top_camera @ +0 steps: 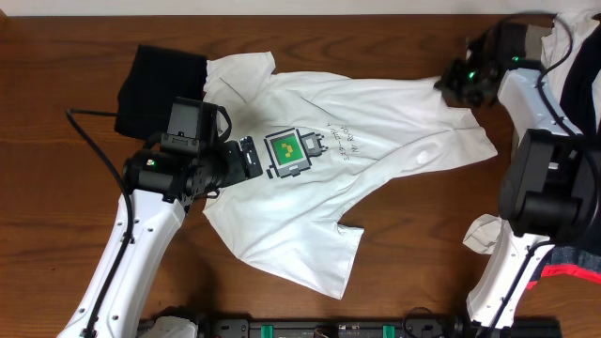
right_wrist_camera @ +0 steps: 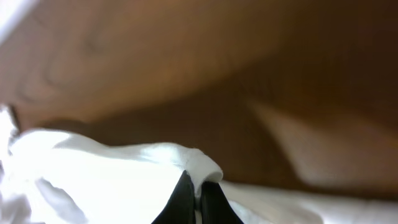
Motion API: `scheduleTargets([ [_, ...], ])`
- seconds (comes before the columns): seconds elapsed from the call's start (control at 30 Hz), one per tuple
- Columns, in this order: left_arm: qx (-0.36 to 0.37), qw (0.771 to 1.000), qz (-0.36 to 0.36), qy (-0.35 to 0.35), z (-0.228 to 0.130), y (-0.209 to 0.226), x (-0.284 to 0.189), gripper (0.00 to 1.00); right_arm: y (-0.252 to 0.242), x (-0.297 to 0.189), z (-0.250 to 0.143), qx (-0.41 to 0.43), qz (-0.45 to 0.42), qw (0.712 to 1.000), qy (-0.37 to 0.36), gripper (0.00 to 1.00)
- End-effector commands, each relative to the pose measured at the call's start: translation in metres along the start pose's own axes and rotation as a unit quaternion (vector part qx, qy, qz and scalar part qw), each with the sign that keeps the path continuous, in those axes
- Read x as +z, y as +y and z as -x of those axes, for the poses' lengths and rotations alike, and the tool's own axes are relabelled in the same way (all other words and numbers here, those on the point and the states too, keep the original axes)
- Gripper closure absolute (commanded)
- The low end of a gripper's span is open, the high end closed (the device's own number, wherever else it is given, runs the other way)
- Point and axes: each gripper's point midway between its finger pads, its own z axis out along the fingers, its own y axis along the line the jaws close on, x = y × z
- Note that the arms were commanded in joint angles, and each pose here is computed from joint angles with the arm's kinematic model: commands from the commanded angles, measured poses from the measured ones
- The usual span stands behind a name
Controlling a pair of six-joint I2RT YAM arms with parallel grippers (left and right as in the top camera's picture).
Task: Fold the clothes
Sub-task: 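Pull the right sleeve rightward with the right gripper to flatten shirt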
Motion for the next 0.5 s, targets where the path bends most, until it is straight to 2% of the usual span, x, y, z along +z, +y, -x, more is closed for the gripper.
scheduleTargets([
  [0.0,0.003,1.0,-0.002,-0.003,0.002,0.0,-0.002,0.02,0.009,-0.015,0.038,-0.054,-0.002,0.997,-0.059,0.99],
  [0.33,0.003,1.0,-0.002,-0.003,0.002,-0.001,-0.002,0.02,0.002,-0.005,0.086,-0.167,-0.073,0.969,-0.166,0.99],
  [0.47,0.003,1.0,-0.002,-0.003,0.002,-0.001,-0.002,0.02,-0.008,0.004,0.103,-0.178,-0.098,0.958,-0.202,0.99],
])
